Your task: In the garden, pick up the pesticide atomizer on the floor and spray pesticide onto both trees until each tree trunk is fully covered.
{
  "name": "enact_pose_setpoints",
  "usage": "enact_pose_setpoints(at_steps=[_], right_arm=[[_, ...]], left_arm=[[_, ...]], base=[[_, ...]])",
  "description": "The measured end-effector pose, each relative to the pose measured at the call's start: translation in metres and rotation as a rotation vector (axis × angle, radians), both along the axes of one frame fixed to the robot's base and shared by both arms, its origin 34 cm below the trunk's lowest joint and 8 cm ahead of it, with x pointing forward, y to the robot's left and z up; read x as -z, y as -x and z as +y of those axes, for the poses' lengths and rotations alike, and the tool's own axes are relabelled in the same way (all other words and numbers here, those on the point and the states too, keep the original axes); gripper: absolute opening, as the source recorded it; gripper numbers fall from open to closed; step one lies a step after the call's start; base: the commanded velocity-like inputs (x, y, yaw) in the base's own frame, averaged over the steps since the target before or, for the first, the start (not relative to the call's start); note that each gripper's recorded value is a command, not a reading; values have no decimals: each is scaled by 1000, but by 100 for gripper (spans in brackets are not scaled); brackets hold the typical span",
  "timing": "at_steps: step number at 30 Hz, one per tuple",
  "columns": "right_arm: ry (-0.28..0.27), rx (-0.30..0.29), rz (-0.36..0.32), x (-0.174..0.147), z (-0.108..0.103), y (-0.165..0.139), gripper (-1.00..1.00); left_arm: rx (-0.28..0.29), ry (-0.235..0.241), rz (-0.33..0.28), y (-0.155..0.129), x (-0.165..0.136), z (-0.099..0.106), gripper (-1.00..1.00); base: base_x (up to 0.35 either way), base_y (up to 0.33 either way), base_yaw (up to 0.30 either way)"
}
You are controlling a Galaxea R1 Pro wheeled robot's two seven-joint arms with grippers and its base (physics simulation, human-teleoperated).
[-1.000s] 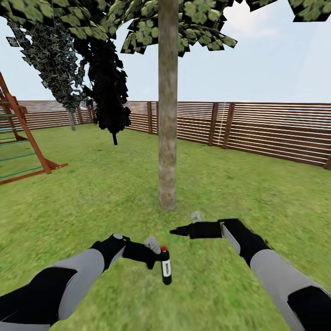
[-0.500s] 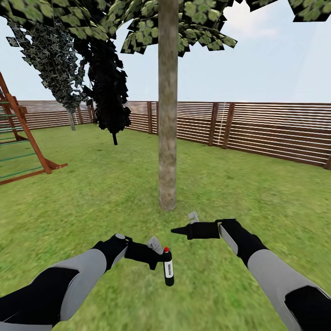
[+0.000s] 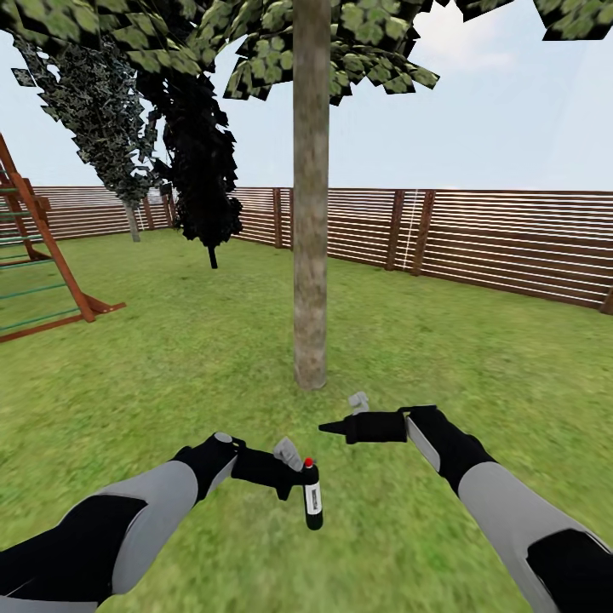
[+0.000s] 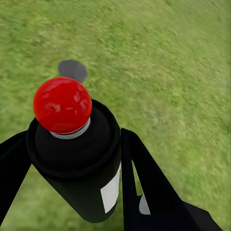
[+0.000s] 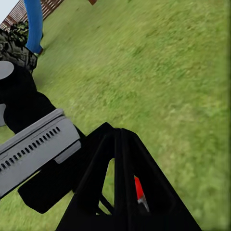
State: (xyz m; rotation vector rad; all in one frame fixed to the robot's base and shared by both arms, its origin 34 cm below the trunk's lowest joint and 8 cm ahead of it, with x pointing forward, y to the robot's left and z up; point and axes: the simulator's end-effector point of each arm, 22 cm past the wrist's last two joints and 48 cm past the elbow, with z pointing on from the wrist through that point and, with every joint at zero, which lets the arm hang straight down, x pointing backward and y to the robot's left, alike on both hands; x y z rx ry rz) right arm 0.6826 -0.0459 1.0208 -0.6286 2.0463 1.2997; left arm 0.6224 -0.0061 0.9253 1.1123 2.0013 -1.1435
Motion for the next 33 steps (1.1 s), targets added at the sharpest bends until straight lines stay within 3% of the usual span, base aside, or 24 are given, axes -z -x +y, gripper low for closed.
enact_pose_setpoints(at_steps=[11, 21, 29, 33], right_arm=[[-14, -12, 10, 0, 15, 4, -100], [6, 12, 52, 19, 12, 6, -100], [-10, -7, 57, 17, 28, 11, -100], [41, -52, 60, 30, 34, 23, -100]], left_arm=[[11, 9, -1, 3, -2, -9, -100], [11, 10, -3, 2, -3, -9, -100], [11, 10, -2, 2, -3, -9, -100], [10, 10, -2, 2, -3, -9, -100]], base=[[0, 0, 0], [0, 0, 0], [0, 0, 0], [0, 0, 0]])
